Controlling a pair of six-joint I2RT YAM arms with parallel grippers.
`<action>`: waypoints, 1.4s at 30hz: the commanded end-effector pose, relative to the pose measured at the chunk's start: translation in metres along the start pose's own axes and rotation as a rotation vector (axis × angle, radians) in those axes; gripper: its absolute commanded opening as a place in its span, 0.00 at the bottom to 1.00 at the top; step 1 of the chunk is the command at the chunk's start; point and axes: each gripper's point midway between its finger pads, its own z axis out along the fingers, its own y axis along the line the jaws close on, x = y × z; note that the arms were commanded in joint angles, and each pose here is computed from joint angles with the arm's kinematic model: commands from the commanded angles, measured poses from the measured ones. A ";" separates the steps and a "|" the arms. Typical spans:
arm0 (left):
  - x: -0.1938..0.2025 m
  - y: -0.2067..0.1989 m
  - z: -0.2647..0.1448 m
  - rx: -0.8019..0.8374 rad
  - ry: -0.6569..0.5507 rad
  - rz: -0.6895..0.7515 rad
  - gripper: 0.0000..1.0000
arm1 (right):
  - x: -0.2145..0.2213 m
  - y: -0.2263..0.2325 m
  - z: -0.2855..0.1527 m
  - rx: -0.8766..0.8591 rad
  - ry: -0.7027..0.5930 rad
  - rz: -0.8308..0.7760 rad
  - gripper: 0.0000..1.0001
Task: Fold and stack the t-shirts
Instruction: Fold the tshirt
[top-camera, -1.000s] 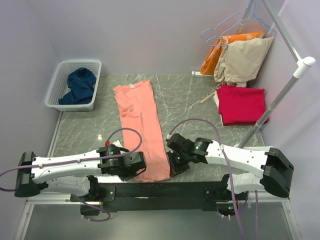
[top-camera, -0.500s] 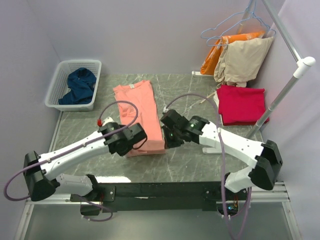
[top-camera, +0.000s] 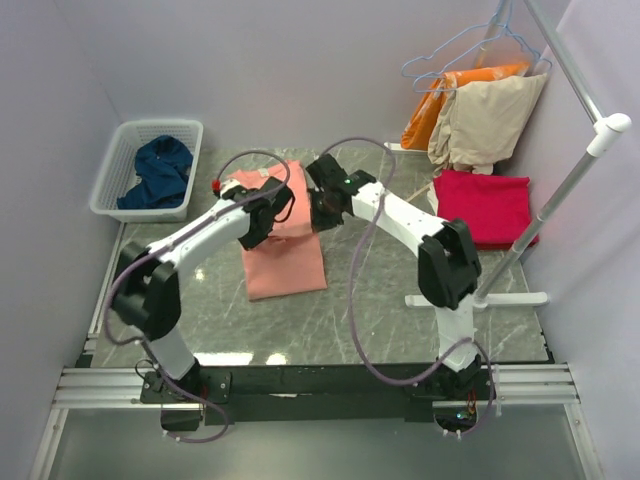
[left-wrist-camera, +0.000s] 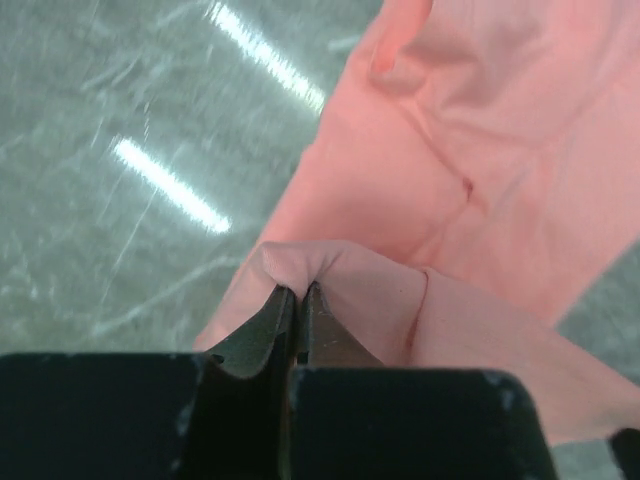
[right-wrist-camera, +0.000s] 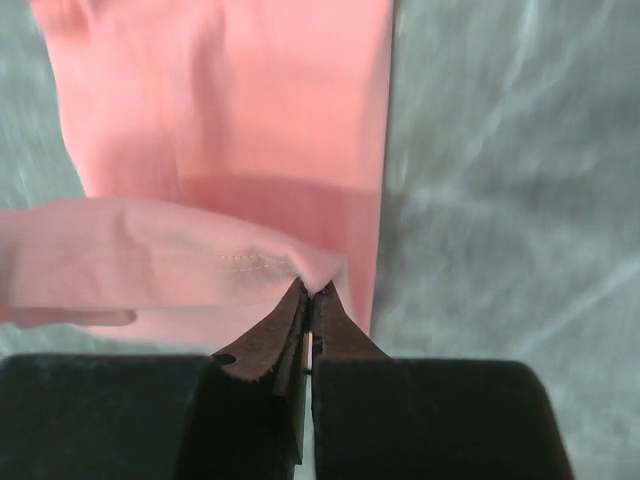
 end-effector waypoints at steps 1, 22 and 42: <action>-0.031 -0.024 0.033 -0.005 -0.052 0.074 0.01 | -0.051 -0.002 0.008 -0.002 -0.052 -0.002 0.00; -0.100 -0.058 0.065 0.091 -0.113 -0.060 0.62 | -0.129 -0.011 0.027 -0.273 -0.163 0.148 0.38; 0.059 0.029 0.027 0.372 0.353 -0.053 0.53 | 0.049 -0.028 0.001 -0.351 0.090 0.056 0.45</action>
